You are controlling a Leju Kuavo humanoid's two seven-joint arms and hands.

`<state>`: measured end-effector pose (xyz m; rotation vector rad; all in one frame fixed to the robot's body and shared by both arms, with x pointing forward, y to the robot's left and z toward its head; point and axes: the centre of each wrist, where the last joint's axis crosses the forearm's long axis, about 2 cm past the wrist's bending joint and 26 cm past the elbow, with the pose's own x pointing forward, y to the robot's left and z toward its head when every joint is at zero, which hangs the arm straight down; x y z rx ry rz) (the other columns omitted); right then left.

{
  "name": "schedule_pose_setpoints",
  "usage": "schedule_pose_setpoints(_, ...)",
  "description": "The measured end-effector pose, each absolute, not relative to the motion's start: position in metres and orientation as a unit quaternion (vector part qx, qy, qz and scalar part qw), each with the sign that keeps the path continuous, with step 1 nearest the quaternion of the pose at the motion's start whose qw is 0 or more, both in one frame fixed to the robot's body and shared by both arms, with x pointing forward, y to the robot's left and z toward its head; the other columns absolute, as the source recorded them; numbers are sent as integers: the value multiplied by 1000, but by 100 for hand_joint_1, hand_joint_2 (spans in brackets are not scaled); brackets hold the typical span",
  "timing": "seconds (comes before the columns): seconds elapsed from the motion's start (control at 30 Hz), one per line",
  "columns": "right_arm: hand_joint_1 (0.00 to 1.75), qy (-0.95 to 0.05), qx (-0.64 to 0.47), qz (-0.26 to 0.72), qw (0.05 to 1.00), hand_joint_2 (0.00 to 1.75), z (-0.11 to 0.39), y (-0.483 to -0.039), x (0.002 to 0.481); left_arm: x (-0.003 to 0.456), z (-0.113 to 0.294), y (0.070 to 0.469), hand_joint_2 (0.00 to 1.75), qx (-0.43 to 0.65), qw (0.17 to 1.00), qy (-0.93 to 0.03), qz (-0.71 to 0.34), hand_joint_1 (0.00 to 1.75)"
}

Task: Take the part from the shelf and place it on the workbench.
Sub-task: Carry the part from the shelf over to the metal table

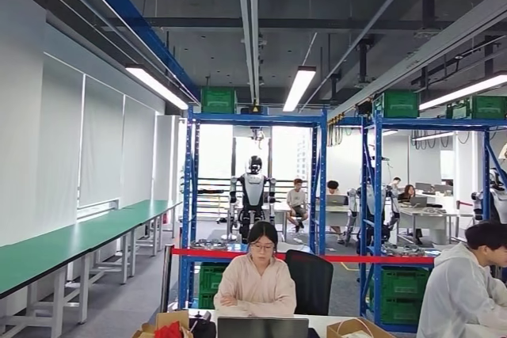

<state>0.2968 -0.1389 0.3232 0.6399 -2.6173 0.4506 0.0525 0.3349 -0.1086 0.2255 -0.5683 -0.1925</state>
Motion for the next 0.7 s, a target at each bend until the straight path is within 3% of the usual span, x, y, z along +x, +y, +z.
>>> schedule_pose_setpoints(0.27,175,-959,49,140,242,175,388,-215,370,66,-107,329,175,99,948,-279,-113,0)
schedule_pose_setpoints(0.7,175,-943,-86,108,303,175,401,-269,411,75,-106,327,175,94,944,-289,-131,0)
